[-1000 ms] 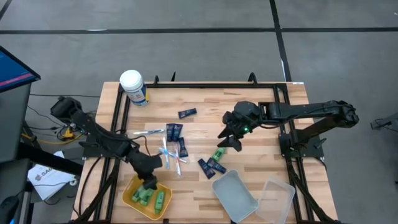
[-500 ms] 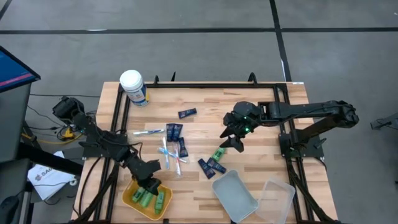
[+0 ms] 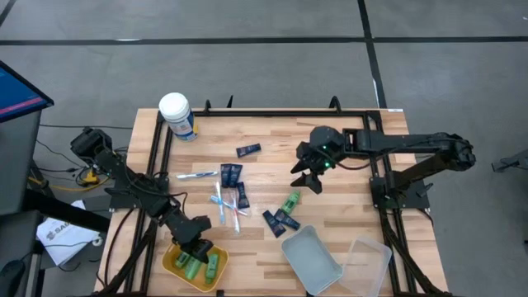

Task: Pick & Place Travel size toiletries
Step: Put the green shampoo into the yellow bin

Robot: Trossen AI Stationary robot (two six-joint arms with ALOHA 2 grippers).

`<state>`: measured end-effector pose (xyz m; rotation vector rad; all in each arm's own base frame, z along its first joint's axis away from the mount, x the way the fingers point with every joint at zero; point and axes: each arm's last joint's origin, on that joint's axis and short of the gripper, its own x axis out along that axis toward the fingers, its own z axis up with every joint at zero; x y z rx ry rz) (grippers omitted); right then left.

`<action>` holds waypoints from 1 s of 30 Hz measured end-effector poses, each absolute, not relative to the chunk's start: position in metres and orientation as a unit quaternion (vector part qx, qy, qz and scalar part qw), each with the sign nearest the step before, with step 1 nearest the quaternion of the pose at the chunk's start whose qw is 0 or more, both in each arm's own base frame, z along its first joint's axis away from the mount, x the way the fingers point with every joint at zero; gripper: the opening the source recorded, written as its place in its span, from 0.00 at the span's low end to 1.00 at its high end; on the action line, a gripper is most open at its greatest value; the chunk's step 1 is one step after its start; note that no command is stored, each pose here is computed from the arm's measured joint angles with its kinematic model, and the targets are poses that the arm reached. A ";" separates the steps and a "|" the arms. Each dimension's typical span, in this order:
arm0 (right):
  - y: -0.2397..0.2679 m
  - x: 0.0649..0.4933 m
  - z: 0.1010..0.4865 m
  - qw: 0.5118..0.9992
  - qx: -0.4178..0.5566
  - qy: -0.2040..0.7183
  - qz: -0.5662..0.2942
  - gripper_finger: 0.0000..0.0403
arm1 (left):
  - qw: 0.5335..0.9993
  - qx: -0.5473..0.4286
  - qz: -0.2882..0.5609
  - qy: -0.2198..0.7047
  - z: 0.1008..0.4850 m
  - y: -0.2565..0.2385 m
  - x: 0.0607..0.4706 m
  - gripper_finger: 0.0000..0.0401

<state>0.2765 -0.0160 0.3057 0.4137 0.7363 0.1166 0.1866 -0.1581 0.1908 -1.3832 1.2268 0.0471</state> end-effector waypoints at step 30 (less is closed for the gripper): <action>-0.020 0.276 0.306 0.911 0.203 0.356 0.050 0.65 | 0.600 -0.577 0.041 0.552 0.172 -0.158 0.185 0.43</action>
